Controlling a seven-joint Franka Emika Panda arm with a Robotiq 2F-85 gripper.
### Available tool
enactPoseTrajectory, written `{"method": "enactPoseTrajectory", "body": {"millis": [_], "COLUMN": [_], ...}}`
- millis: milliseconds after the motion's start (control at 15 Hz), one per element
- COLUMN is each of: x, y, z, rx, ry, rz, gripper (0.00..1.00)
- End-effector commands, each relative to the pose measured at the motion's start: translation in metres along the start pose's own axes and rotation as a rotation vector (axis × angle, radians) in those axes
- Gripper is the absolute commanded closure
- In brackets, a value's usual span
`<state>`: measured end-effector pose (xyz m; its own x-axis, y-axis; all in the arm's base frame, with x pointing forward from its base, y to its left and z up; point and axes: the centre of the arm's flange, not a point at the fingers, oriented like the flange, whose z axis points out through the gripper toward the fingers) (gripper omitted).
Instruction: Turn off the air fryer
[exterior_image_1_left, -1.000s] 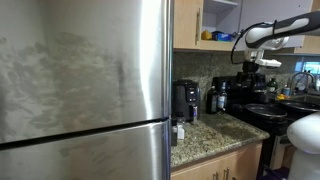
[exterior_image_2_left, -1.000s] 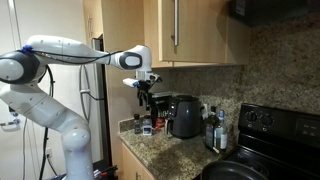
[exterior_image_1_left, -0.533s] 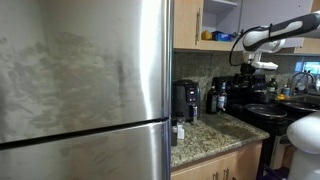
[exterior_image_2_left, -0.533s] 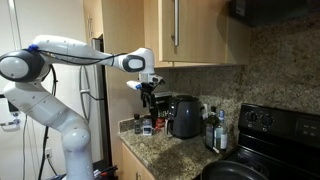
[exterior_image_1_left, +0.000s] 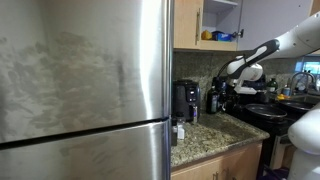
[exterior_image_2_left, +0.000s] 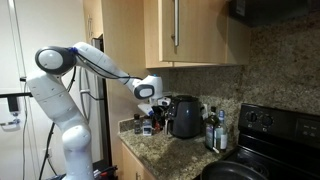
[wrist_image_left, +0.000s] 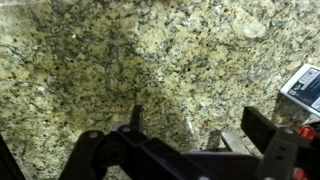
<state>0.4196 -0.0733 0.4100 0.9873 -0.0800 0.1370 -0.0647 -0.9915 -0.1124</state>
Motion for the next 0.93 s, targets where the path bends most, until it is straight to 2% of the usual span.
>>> {"method": "enactPoseTrajectory", "body": {"millis": [0, 267, 467, 533, 600, 800, 867], "x": [-0.002, -0.007, -0.007, -0.008, -0.006, -0.007, -0.003], "y": [-0.003, -0.053, -0.089, -0.094, -0.092, -0.101, -0.101], "z": [0.0, 0.033, 0.047, 0.044, 0.033, 0.035, 0.041], "rx": [0.0, -0.044, -0.029, -0.025, -0.037, -0.038, -0.013], "ry": [0.004, 0.071, 0.187, 0.245, 0.177, 0.225, 0.284], "rz": [-0.006, -0.217, -0.343, -0.366, -0.308, -0.346, -0.37], "gripper": [0.0, 0.0, 0.0, 0.0, 0.0, 0.0, 0.0]}}
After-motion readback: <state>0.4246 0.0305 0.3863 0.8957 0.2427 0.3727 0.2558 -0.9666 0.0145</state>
